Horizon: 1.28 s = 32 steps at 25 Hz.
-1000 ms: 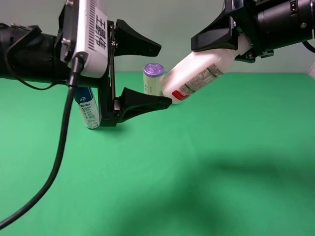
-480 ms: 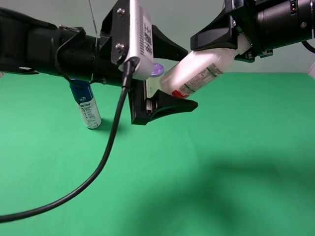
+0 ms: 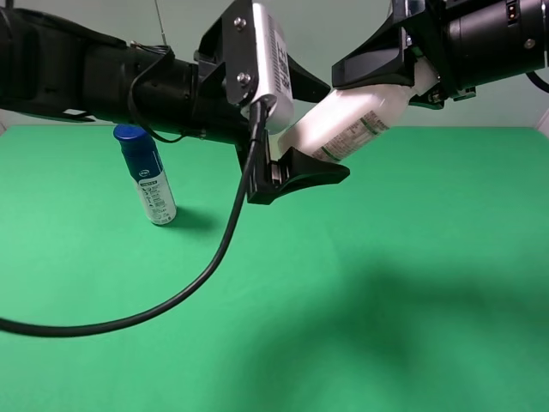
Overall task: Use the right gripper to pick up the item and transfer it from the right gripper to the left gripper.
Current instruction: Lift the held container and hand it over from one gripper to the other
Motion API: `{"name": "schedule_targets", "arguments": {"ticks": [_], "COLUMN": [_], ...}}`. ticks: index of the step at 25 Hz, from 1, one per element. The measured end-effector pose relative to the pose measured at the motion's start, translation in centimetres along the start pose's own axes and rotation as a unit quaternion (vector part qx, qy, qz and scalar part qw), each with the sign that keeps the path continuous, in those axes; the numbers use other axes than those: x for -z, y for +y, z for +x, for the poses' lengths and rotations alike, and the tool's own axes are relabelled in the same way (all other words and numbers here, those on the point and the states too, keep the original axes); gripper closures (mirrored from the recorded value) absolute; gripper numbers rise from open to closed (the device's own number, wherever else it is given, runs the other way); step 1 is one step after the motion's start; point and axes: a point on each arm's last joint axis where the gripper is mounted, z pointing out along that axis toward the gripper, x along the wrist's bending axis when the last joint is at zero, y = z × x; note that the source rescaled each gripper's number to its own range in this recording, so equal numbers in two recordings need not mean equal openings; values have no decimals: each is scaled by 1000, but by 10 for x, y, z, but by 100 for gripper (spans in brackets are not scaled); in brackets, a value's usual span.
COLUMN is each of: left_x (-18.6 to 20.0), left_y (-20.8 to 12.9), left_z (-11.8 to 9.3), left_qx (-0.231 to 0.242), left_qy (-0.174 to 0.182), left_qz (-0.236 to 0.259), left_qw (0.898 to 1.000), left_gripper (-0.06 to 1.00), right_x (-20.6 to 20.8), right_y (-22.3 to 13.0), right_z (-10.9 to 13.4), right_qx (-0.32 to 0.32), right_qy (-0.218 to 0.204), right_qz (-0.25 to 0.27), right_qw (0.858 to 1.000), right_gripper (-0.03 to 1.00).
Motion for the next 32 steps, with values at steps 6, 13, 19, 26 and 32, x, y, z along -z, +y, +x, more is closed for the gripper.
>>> {"name": "schedule_targets", "arguments": {"ticks": [6,13,19,26,32], "left_x": [-15,-24,-26,-26,-26], "left_y": [5,-1,-3,-3,-3], "left_z": [3,4,3,3,3], "left_qx": [-6,-1,5,5,5], "left_qy": [-10,-16,-19,-20,-21], "left_qz": [-9,-3,-4,-5,-6], "left_qw": [1000,1000,1000,1000,1000], "left_gripper": [7,54,91,91,91], "right_x": [0,0,0,0,0], "right_y": [0,-1,0,0,0], "right_z": [0,1,0,0,0], "right_qx": [0,0,1,1,2], "right_qy": [0,3,-1,-2,-2], "right_qz": [0,4,0,-1,0], "right_qw": [1000,1000,1000,1000,1000], "right_gripper": [97,97,97,97,97]}}
